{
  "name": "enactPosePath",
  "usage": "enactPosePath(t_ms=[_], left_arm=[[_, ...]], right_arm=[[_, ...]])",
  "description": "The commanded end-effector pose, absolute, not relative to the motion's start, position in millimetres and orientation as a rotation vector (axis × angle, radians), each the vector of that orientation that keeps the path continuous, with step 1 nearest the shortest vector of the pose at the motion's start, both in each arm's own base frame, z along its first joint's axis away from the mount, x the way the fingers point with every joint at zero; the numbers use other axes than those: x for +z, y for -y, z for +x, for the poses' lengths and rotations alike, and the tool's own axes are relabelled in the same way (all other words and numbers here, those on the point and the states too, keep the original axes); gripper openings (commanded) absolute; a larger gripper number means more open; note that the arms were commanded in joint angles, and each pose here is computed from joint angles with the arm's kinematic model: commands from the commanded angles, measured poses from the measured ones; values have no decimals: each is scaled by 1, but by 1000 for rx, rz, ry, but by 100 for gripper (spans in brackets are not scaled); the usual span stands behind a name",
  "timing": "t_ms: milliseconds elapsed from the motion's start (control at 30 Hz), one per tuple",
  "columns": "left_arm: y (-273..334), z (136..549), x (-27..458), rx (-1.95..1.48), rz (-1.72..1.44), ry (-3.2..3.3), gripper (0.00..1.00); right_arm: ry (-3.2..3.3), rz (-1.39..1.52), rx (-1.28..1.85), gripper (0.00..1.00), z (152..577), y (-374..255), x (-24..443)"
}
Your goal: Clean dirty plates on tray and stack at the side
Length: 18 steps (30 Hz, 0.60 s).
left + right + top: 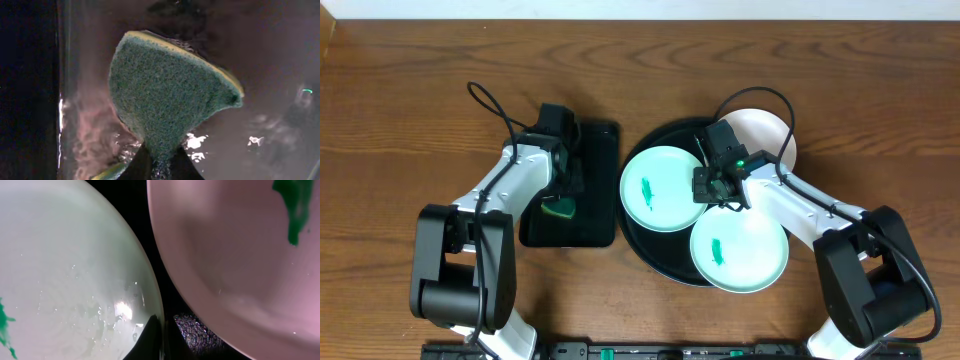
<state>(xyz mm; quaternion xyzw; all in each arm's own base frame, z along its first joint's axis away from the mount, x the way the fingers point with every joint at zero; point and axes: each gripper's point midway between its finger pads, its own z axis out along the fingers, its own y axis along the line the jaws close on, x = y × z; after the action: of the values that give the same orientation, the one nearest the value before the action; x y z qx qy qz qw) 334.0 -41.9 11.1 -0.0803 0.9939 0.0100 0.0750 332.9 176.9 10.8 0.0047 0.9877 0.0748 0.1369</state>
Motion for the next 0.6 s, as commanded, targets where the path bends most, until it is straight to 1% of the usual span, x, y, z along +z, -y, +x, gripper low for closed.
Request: enactPosePath(t_ms=[0,100,233,567], left_arm=[[42,326,5,22,-251,-3005,7],[43,327,8,18,-251,-2995,7],[44,335,31,-5,-246,-2928,7],[45,345,133,-103,-230,-2620,7]], right_arm=[[-2871,-1,231,1,329,-182,6],[-2871,0,231,1,329,-182,6],[-2870,-1,232,1,329,-182,7],[-2861,-1,238,1,331,-183,7]])
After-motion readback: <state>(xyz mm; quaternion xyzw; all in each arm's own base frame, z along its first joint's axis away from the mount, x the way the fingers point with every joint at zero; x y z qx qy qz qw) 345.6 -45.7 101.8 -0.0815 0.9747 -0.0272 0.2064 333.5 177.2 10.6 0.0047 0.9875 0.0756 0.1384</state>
